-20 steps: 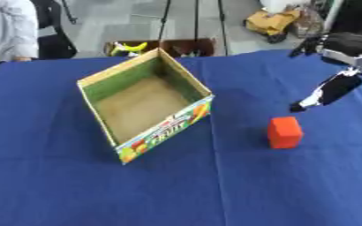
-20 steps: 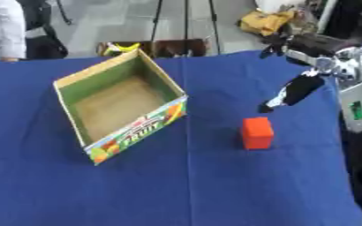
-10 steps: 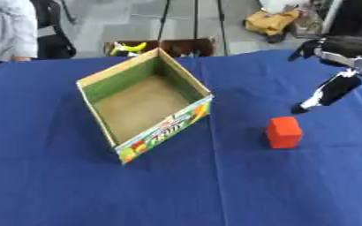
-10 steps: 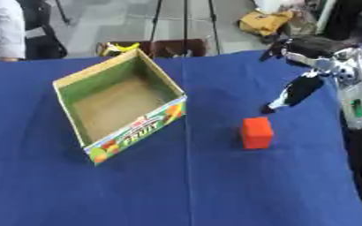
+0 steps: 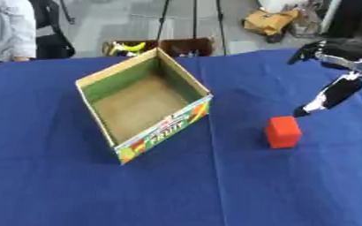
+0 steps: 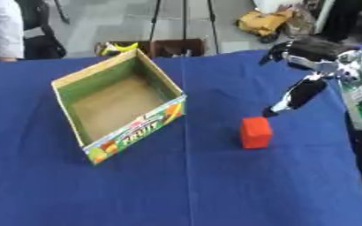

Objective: Pick up objects on the table and place them in the box.

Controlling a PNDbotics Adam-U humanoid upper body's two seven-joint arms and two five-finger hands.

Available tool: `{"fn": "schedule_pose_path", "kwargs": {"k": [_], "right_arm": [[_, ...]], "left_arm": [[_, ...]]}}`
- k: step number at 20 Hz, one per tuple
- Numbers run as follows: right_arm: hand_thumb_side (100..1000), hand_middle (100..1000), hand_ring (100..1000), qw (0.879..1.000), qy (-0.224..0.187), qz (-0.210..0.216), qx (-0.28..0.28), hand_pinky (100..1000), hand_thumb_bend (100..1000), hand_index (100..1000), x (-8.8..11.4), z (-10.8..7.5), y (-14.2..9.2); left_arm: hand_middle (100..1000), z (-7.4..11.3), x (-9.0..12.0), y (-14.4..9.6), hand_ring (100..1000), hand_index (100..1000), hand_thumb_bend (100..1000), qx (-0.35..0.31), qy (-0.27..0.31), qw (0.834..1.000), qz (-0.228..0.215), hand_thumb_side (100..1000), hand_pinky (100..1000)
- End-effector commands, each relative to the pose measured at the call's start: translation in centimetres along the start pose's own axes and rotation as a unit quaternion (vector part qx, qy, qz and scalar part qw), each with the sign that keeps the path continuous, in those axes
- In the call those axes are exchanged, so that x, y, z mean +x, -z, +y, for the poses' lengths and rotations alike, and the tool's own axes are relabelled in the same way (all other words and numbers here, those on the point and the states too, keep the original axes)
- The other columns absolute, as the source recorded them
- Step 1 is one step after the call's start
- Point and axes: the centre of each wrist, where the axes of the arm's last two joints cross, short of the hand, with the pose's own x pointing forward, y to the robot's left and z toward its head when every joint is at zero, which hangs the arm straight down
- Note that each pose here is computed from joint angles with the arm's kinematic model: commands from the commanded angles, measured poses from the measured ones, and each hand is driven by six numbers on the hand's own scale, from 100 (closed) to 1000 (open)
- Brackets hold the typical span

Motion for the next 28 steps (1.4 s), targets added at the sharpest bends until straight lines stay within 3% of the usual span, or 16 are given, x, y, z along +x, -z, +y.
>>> {"fn": "schedule_pose_path", "kwargs": {"k": [1, 6, 21, 28], "right_arm": [[499, 840, 842, 0.989, -0.093, -0.071, 0.085, 809, 743, 883, -0.5, -1.7, -1.0], [490, 839, 840, 0.989, -0.092, -0.085, 0.084, 808, 738, 883, -0.5, -1.7, -0.9], [428, 835, 830, 0.98, -0.086, -0.129, 0.122, 799, 710, 886, -1.0, 1.3, -0.2], [424, 815, 814, 0.979, -0.087, -0.137, 0.121, 794, 698, 889, -0.9, 1.7, -0.4]], "left_arm": [[630, 0.3, 0.8, 0.7, 559, 898, 498, -0.006, 0.009, 1.0, -0.019, 876, 356], [630, 0.4, 0.8, 0.7, 559, 898, 499, -0.007, 0.011, 1.0, -0.019, 876, 356], [631, 0.3, 0.9, 0.9, 560, 898, 497, -0.008, 0.009, 1.0, -0.023, 875, 357], [632, 0.3, 0.9, 0.9, 560, 898, 497, -0.009, 0.008, 1.0, -0.024, 876, 357]]}}
